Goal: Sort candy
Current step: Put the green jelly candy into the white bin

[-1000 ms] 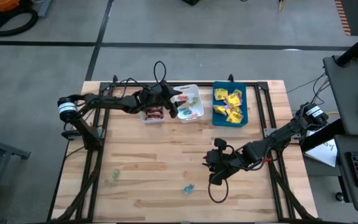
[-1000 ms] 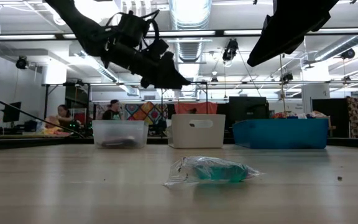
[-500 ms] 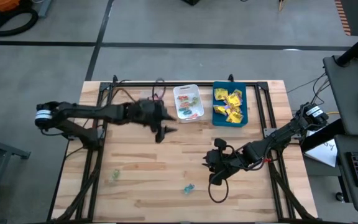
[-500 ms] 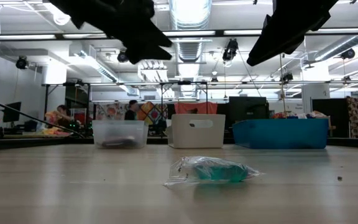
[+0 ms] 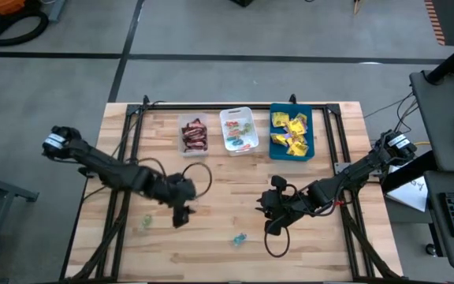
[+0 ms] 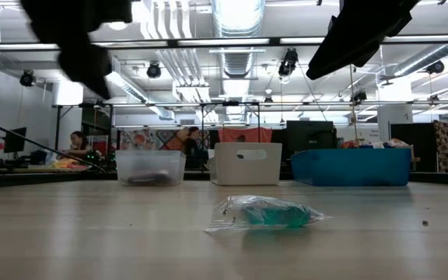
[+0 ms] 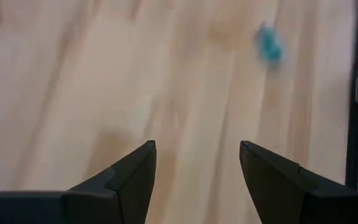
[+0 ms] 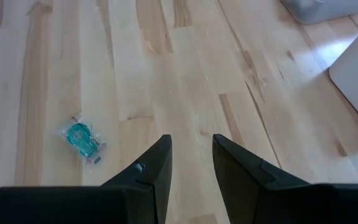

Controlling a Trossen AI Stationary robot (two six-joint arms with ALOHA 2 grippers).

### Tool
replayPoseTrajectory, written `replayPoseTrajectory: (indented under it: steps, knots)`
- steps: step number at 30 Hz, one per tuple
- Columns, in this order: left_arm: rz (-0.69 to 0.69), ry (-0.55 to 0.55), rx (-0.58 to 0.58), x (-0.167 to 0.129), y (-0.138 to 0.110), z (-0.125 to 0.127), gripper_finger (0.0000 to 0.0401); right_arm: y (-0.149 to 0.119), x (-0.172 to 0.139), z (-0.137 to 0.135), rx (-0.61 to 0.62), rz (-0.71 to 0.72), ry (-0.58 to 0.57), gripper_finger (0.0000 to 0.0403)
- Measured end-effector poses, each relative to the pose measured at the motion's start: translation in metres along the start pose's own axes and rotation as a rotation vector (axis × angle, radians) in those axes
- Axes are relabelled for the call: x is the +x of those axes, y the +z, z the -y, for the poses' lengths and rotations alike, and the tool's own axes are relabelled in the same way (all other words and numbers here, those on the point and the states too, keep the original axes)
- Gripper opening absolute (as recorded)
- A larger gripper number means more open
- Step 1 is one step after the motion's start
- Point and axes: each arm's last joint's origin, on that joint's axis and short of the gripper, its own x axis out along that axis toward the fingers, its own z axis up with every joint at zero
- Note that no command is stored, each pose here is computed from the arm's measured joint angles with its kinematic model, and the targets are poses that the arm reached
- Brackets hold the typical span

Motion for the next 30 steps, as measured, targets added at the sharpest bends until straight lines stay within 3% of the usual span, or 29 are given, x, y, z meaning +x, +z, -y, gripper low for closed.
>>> replayPoseTrajectory:
  steps: [7, 13, 22, 30]
  knots:
    - [-0.230, 0.112, -0.260, -0.004, -0.041, 0.013, 0.0214, 0.000, 0.000, 0.000, 0.001, 0.003, 0.001, 0.0109]
    - [-0.383, 0.275, -0.459, 0.001, -0.069, 0.020, 0.0215, 0.000, 0.000, 0.000, 0.001, 0.003, 0.002, 0.0109]
    - [-0.581, 0.419, -0.507, 0.025, -0.099, 0.031, 0.0223, 0.000, 0.000, 0.000, -0.007, 0.004, 0.001, 0.0109]
    - [-0.637, 0.572, -0.526, 0.032, -0.114, 0.030, 0.0219, 0.000, 0.000, 0.000, -0.008, 0.004, 0.000, 0.0109]
